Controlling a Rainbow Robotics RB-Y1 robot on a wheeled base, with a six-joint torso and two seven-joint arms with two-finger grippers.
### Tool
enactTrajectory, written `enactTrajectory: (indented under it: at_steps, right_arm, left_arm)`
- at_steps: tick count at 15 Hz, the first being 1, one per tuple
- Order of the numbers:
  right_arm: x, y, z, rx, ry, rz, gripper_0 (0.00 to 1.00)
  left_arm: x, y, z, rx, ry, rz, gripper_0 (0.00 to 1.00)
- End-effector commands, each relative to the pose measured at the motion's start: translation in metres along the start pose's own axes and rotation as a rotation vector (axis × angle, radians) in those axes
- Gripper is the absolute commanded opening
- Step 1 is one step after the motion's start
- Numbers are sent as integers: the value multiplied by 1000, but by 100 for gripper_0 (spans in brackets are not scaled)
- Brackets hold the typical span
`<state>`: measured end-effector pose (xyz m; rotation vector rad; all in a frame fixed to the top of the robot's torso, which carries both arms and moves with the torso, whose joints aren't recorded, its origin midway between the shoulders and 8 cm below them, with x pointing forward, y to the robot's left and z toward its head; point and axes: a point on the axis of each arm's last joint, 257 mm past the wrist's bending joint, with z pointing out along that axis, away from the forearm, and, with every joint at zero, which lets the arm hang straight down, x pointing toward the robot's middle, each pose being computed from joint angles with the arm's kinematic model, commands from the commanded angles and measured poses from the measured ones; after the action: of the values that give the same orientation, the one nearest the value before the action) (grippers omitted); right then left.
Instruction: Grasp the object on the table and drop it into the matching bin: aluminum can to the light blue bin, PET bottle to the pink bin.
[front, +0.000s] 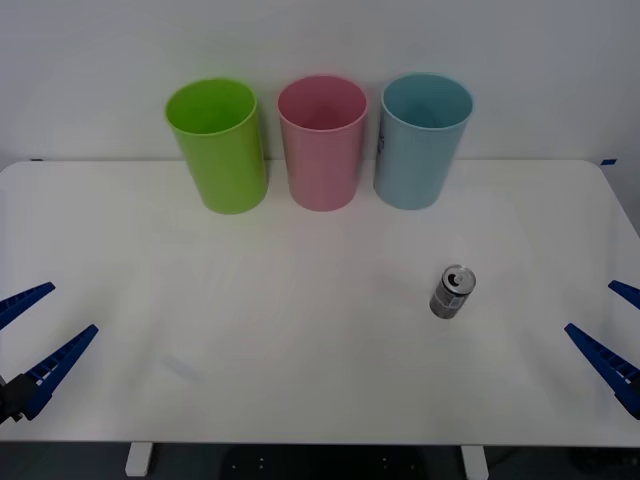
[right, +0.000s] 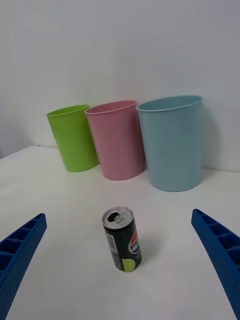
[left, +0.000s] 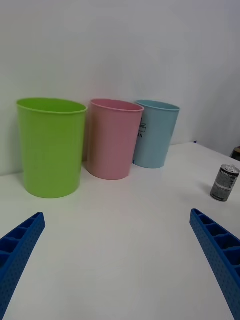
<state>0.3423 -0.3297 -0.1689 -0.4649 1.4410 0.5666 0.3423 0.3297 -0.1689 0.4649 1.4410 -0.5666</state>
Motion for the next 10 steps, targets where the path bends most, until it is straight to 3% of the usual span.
enactTrajectory:
  at_steps: [1,5,10]
  right_arm:
    - [0,0,0,0,0,0,100]
    - [-1,-3,-1,18,-14,3,100]
    - [7,-3,-7,23,18,-17,100]
  left_arm:
    - [0,0,0,0,0,0,100]
    - [0,0,0,0,0,0,100]
    - [0,0,0,0,0,0,100]
